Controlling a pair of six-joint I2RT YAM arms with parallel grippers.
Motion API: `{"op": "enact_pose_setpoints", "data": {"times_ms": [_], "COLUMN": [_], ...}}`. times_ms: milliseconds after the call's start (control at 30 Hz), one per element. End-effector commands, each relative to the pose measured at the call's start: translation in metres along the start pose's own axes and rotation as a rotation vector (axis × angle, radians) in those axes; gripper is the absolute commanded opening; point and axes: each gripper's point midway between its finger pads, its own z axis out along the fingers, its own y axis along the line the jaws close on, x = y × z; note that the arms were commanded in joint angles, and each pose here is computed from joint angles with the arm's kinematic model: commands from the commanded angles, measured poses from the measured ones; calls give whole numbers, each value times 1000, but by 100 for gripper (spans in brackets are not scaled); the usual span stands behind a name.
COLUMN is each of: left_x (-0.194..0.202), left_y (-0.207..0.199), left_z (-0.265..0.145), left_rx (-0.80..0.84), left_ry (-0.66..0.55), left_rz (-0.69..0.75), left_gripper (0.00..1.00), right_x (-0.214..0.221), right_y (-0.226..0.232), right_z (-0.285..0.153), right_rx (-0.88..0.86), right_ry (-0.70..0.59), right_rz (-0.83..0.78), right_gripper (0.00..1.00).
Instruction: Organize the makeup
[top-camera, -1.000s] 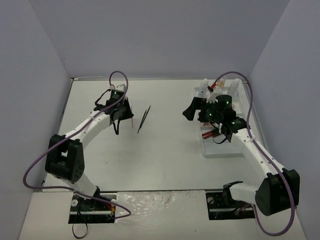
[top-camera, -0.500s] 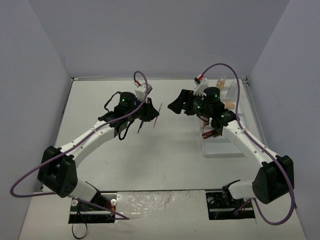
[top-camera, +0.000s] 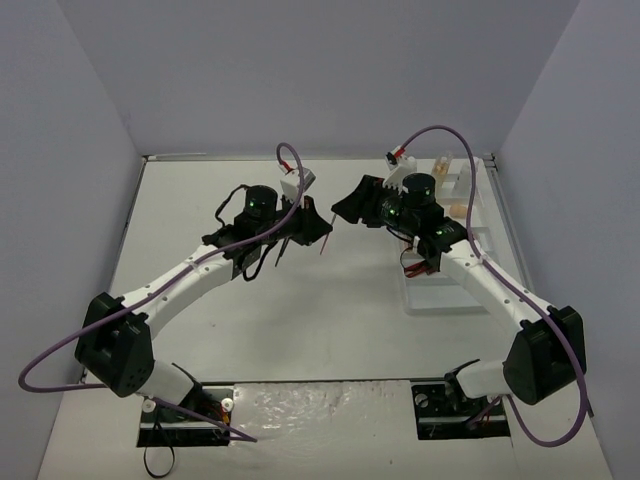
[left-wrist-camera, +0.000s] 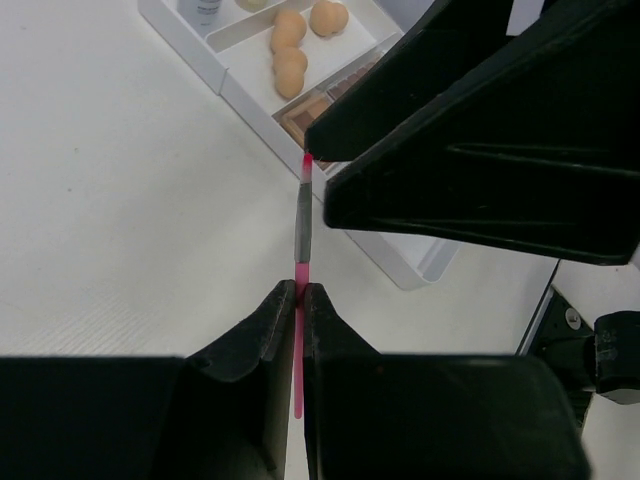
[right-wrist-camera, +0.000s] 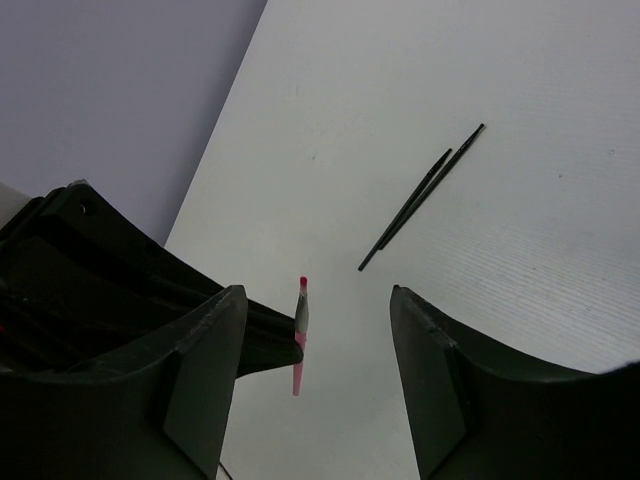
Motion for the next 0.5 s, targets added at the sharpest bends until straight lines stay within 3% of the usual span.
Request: {"op": "enact_pose_setpoints", "data": {"times_ms": [0,400,467], "left_x": [-67,-67,-66], "left_y": [-40,-43,-42], "left_z": [-6,6,10], "left_rx": [121,141,141], "left_ry": [-184,-172,-164], "left_rz": [60,31,23], "left_gripper": [0,0,0], "right_x": [-17,-4,-3], "right_y": [15,13,13], "right_z": [7,11,11], "right_rx": [-56,-53,-52], "right_ry": [-70,-42,-41], "right_rz": [-21,-33,-33], "right_gripper": [54,34,27]}}
